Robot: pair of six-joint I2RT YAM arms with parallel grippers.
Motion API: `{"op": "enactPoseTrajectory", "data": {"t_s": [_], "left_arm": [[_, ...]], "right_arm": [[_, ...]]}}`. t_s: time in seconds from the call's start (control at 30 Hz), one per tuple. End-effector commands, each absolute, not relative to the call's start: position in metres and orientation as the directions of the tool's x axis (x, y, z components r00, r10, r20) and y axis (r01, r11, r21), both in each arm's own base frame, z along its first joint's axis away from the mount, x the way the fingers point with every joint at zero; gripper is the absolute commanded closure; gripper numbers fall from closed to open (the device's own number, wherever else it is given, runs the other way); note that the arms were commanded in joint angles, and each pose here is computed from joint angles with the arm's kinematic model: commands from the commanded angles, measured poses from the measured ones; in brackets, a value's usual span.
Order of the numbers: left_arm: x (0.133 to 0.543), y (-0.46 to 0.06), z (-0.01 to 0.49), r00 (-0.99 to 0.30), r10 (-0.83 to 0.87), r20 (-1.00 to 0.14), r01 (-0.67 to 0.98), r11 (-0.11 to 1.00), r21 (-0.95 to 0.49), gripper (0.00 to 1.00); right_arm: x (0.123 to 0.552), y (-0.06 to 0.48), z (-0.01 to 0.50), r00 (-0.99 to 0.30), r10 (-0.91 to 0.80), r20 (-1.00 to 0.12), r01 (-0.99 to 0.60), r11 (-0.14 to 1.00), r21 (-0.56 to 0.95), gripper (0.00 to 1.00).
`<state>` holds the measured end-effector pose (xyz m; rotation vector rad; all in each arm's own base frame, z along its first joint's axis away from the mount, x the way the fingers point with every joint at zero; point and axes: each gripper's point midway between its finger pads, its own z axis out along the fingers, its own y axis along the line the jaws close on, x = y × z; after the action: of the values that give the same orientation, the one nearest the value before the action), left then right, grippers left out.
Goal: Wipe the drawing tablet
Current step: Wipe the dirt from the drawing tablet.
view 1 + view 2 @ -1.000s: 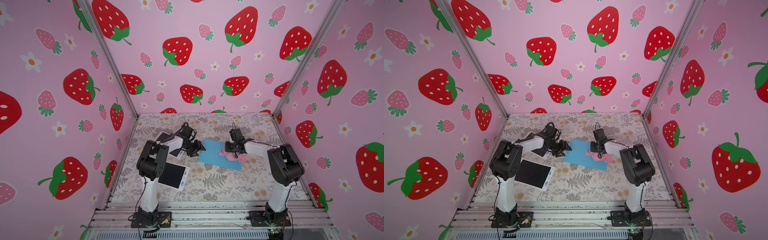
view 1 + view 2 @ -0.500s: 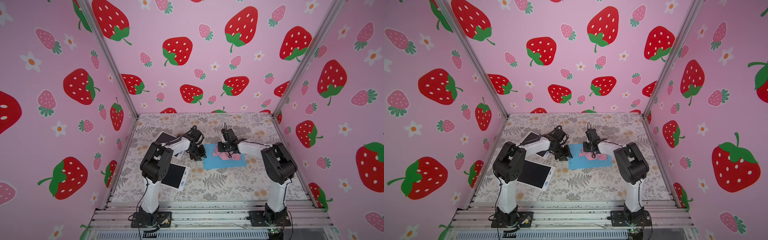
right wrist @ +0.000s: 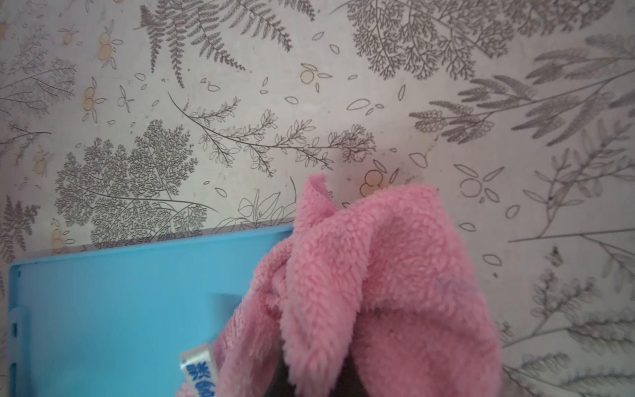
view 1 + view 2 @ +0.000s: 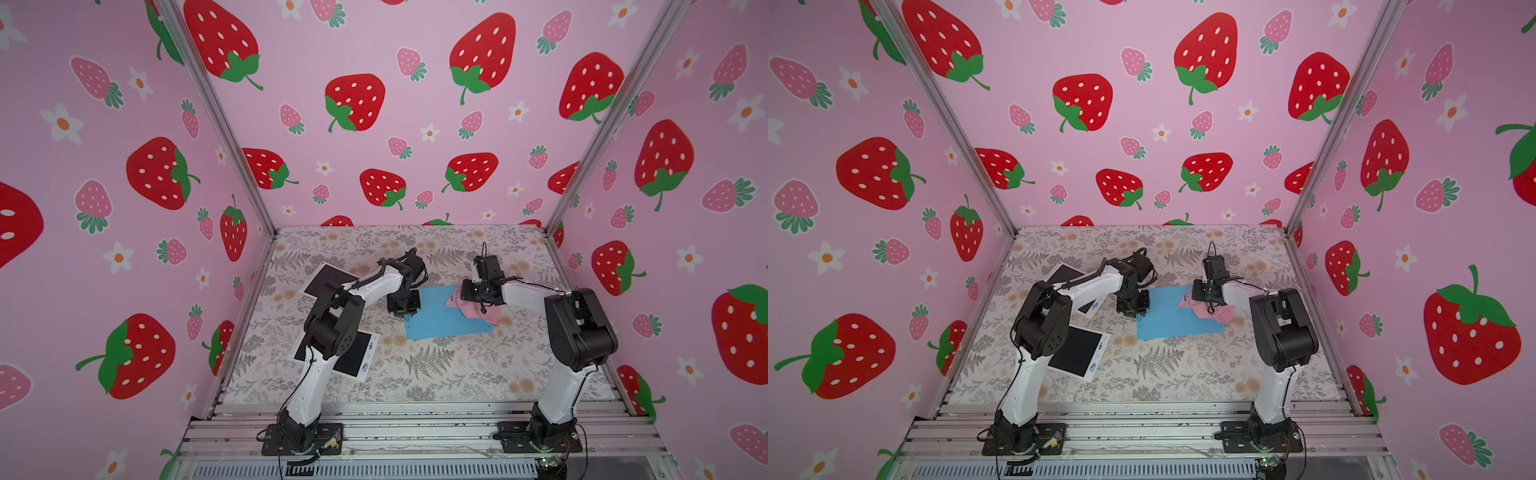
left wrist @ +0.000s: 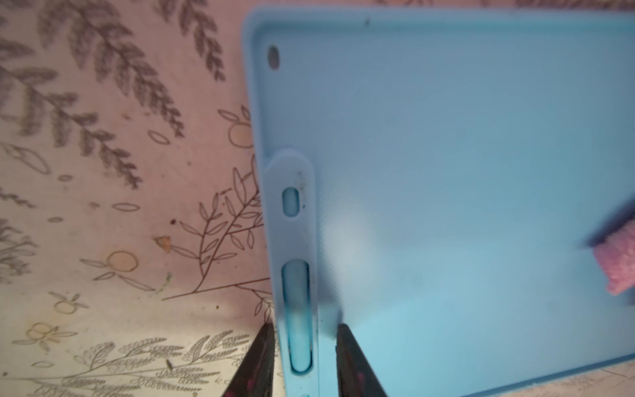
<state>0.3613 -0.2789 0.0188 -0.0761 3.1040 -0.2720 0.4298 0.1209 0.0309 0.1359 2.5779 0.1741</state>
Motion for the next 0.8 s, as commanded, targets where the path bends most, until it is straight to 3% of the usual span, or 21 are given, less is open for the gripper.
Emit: {"op": "enactPoseTrajectory", "data": {"t_s": [0.0, 0.23, 0.33, 0.47, 0.63, 0.77], "left_arm": [[0.335, -0.244, -0.018, -0.995, -0.044, 0.094, -0.043, 0.999, 0.008, 0.7], [0.336, -0.24, -0.022, -0.992, -0.068, 0.109, -0.068, 0.998, 0.008, 0.74], [0.338, -0.237, -0.024, -0.99, -0.082, 0.117, -0.083, 0.997, 0.004, 0.76], [0.34, -0.231, -0.025, -0.987, -0.101, 0.121, -0.1, 0.995, 0.016, 0.77], [0.338, -0.22, -0.028, -0.983, -0.122, 0.136, -0.117, 0.992, 0.044, 0.79], [0.34, -0.213, -0.028, -0.98, -0.141, 0.138, -0.136, 0.99, 0.046, 0.79]], "right_arm": [[0.421, 0.106, 0.024, -0.86, 0.168, -0.482, 0.115, 0.984, 0.137, 1.0], [0.429, 0.199, 0.033, -0.852, -0.022, -0.524, -0.122, 0.98, 0.158, 1.0], [0.433, 0.221, 0.037, -0.838, 0.001, -0.546, -0.133, 0.97, 0.205, 1.0], [0.445, 0.193, 0.034, -0.84, 0.081, -0.537, -0.03, 0.981, 0.194, 1.0], [0.45, 0.109, 0.029, -0.822, 0.256, -0.509, 0.204, 0.966, 0.157, 1.0], [0.45, 0.09, 0.033, -0.805, 0.279, -0.523, 0.235, 0.96, 0.15, 1.0]]}}
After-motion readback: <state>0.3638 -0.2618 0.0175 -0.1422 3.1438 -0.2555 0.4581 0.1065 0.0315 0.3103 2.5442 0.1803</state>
